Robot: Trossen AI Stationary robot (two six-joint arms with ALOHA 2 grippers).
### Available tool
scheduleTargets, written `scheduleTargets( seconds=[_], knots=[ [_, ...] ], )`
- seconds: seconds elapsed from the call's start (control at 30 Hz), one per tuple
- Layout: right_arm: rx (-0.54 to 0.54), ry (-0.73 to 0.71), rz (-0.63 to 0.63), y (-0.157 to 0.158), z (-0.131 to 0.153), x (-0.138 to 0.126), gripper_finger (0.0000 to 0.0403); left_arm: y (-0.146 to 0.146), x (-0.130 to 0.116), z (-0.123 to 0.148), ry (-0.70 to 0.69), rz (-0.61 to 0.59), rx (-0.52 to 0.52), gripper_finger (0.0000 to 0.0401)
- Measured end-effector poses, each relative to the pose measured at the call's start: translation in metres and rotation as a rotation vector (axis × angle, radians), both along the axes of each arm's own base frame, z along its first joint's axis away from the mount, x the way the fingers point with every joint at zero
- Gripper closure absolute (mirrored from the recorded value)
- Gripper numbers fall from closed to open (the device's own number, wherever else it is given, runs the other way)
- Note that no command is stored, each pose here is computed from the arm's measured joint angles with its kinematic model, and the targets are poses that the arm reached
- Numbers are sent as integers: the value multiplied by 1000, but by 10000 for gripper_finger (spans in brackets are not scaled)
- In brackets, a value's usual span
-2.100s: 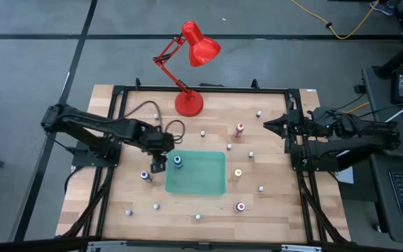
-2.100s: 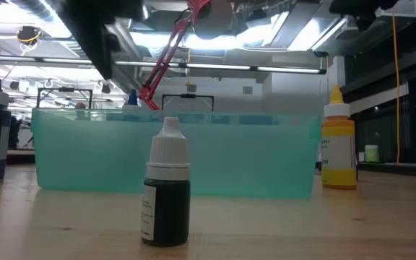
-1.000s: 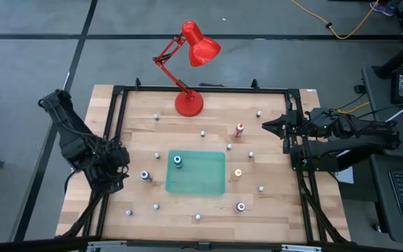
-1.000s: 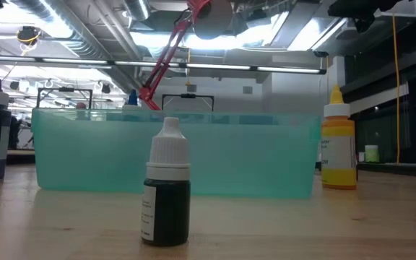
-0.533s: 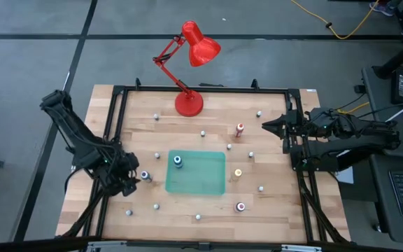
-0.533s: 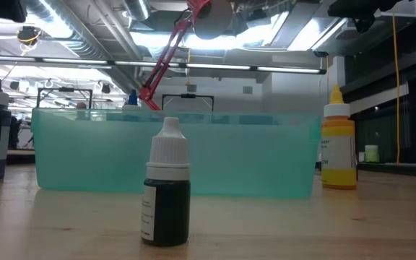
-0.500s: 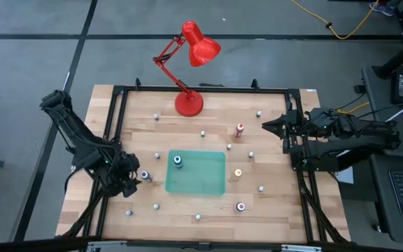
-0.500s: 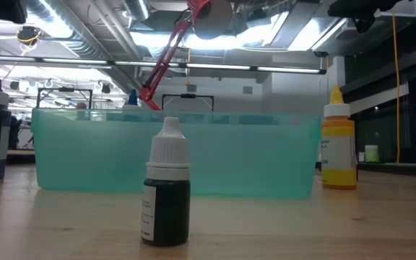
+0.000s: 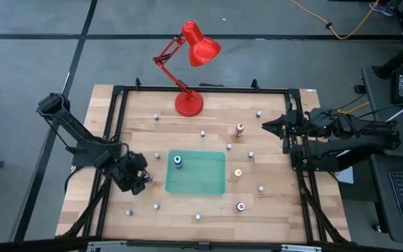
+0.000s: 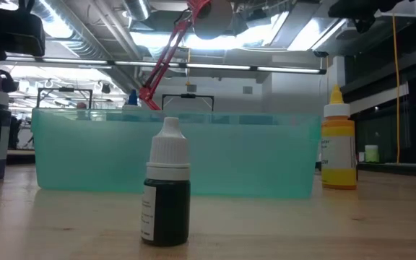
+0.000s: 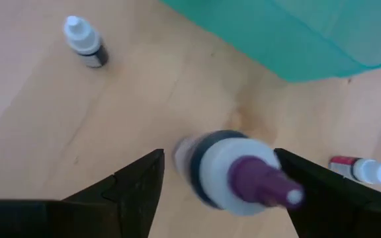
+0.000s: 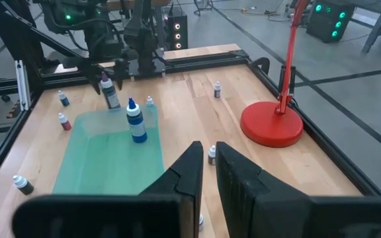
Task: Pick & Place food coloring
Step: Put the large purple bottle into the green bin
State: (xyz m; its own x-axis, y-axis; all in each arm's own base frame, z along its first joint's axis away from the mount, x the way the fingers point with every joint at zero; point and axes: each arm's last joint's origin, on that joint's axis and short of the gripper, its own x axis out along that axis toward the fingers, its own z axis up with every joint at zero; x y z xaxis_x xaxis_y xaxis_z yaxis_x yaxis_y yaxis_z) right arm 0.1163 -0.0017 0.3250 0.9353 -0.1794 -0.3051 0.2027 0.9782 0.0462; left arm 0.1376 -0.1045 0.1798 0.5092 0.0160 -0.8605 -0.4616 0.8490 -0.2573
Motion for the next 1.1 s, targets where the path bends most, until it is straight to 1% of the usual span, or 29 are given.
scheduleTargets(
  seconds=[0.13, 0.33, 0.43, 0.5, 0.57, 0.67, 0.8, 0.87, 0.93, 1.0, 1.1],
  knots=[
    [1, 11, 0, 0, -1, 0, 357, 1, 2, -1, 9, -13, -27, 164],
    [1, 28, -1, 0, -3, -1, 357, 0, 5, 0, -16, -5, -48, 253],
    [1, 28, -1, 0, -3, -1, 357, -2, 7, 2, -36, -6, -68, 259],
    [1, 27, -1, 0, -3, -1, 357, -4, 9, 9, -53, -13, -77, 259],
    [1, 28, -1, 0, -3, -1, 357, -7, 14, 22, -87, -39, -84, 259],
    [1, 27, -1, 0, -3, -1, 357, -8, 26, 49, -147, -62, -96, 259],
    [1, 28, -1, 0, -3, -1, 357, 3, 45, 95, -218, -113, -133, 259],
    [1, 27, 0, 0, -3, -1, 357, 13, 56, 116, -239, -130, -116, 259],
    [1, 27, -1, 0, -3, -1, 357, 25, 67, 133, -231, -137, -68, 259],
    [0, 28, -1, 0, -3, -1, 357, 38, 81, 145, -192, -145, -26, 259],
    [0, 27, 0, 0, -3, -1, 357, 58, 109, 152, -125, -226, 12, 259]
  ],
)
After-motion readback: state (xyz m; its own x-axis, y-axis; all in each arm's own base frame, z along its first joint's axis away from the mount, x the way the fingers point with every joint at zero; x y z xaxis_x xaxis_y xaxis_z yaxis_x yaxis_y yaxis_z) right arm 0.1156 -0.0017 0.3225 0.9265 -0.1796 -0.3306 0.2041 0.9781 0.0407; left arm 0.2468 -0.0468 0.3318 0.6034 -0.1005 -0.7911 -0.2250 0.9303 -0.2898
